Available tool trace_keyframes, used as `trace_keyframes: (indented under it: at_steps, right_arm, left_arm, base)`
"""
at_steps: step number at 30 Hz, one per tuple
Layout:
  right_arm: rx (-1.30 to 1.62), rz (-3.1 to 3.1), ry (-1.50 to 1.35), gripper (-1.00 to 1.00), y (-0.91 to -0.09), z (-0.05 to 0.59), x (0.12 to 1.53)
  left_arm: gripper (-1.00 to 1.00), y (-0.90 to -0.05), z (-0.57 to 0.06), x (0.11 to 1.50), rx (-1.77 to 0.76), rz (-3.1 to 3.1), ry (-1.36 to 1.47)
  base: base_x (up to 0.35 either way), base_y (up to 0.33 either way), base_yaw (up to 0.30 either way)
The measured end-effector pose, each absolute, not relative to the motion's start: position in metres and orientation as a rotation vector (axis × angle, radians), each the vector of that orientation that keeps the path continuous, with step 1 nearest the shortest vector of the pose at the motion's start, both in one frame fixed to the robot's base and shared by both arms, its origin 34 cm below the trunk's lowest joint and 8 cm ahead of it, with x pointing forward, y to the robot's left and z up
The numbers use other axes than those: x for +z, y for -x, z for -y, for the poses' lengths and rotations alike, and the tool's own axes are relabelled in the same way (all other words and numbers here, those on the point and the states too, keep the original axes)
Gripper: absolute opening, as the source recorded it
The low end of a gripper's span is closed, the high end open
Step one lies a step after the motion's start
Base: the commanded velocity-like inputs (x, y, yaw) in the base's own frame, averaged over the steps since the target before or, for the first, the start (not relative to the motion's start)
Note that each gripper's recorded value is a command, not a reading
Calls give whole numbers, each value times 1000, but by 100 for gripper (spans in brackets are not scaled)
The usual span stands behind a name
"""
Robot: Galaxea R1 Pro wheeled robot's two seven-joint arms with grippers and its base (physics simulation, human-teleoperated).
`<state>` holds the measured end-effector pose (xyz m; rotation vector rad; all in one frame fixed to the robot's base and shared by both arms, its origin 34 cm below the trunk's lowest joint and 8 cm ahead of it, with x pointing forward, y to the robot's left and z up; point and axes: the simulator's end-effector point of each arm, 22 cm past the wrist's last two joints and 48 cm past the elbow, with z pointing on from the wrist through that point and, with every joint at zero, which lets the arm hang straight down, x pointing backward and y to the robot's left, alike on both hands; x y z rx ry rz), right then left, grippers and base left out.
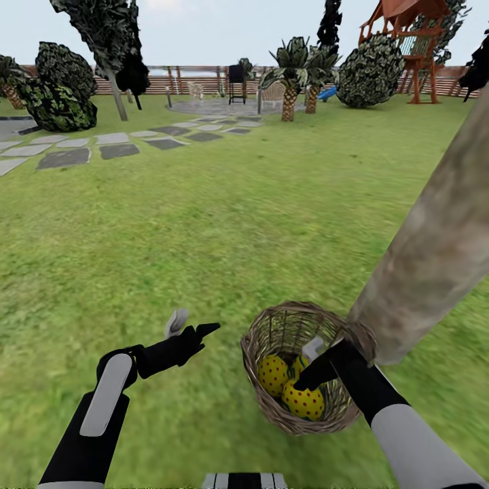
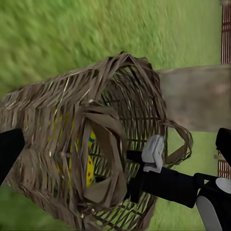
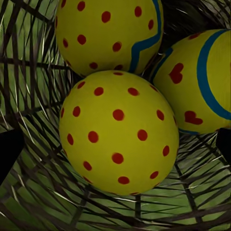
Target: Take the three Easter eggs out of the wicker basket on the lawn in the garden, then place them on the lawn next to a single tree (choose any tree) so that all three eggs are next to the same tree and none are left in the basket.
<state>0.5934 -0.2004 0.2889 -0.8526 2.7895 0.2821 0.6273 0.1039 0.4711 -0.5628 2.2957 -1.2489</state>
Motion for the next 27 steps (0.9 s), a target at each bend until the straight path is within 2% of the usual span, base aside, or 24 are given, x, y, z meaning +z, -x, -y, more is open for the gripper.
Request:
trace_keyframes:
  at_steps: [27]
  right_arm:
    - [213, -2878, 853, 100, -577, 214, 229]
  left_arm:
    - [100, -614, -99, 397, -1260, -2411, 676]
  base:
    - [0, 0, 0]
